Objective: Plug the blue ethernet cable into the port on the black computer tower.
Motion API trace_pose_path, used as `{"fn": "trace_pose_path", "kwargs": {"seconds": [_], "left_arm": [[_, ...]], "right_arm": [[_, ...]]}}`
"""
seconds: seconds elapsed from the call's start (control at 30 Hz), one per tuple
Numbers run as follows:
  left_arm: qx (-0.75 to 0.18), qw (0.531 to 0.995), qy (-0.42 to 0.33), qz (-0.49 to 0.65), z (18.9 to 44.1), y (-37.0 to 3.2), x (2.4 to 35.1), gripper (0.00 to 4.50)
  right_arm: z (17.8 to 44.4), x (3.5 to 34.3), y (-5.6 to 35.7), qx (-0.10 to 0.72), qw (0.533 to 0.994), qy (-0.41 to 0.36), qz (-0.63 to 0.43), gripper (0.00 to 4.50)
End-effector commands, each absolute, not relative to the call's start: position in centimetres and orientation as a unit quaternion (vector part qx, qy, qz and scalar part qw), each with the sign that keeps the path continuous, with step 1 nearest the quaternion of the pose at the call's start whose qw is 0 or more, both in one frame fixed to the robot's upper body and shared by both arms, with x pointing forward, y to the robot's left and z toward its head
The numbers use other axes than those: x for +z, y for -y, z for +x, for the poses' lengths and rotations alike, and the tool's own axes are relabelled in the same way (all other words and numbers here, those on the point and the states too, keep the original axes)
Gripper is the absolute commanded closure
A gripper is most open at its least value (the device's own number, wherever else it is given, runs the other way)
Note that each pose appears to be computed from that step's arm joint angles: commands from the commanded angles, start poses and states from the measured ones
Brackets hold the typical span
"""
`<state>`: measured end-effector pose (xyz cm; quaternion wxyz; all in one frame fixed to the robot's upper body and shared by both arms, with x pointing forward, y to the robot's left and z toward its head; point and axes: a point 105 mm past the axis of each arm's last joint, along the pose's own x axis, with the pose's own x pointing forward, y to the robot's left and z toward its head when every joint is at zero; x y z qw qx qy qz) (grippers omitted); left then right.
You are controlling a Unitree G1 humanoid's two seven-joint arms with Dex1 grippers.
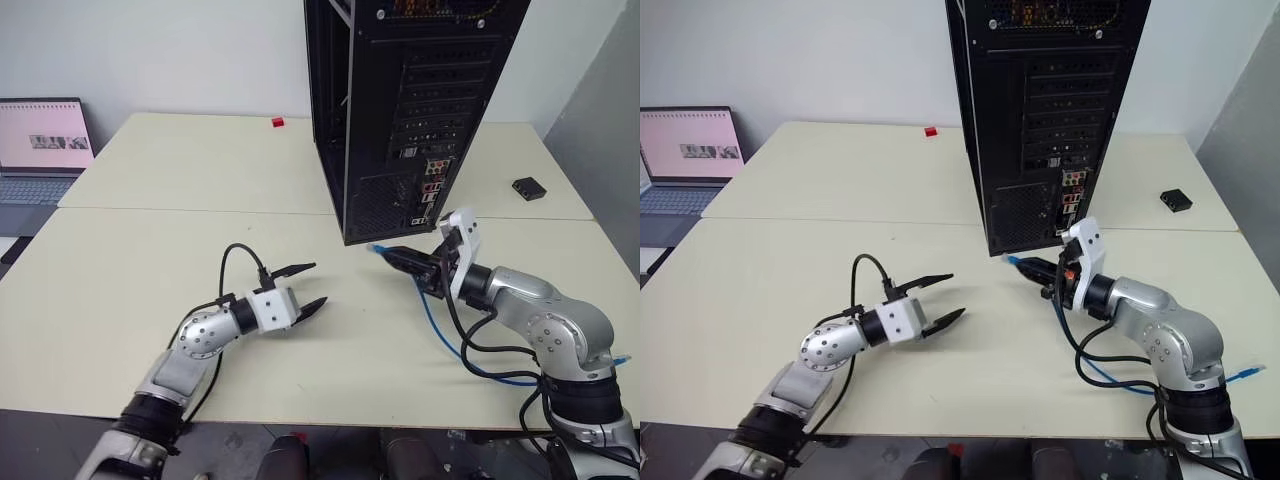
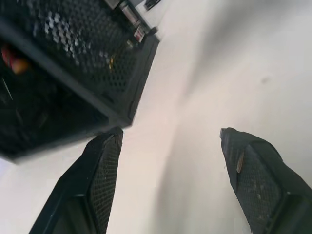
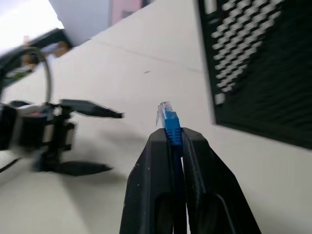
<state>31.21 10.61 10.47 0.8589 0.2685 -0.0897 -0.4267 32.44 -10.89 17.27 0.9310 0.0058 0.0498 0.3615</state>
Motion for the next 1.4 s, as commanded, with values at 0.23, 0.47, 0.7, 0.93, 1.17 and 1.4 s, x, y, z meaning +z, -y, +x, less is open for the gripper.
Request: {"fn": "trace_pose_path", "kwargs": {"seconds": [0.23, 0.47, 0.7, 0.93, 1.17, 1.4], "left_arm": [[-0.441, 0.888, 0.013, 0.128, 30.9, -6.0, 14.2, 1.12], [-0.435, 0.89, 0.014, 0.137, 31.0, -4.9, 14.8, 1.12], [-0.425, 0.892, 0.027, 0.148, 31.2, -4.8, 15.2, 1.12], [-0.426, 0.892, 0.028, 0.149, 31.2, -4.8, 15.2, 1.12], [-0.424, 0.893, 0.029, 0.149, 31.3, -4.8, 15.1, 1.12], [-0.422, 0.895, 0.029, 0.144, 31.4, -4.7, 15.3, 1.12]], "right_arm": [[35.8, 20.4, 15.1, 0.107, 0.988, 0.082, -0.08, 4.5], [37.2, 20.7, 14.4, 0.079, 0.99, 0.09, -0.077, 4.5], [37.7, 20.8, 13.7, 0.083, 0.991, 0.086, -0.064, 4.5], [38.1, 20.7, 13.8, 0.078, 0.992, 0.081, -0.059, 4.5], [38.1, 20.6, 14.0, 0.074, 0.992, 0.077, -0.063, 4.5], [38.0, 20.5, 14.2, 0.057, 0.995, 0.066, -0.046, 4.5]]}}
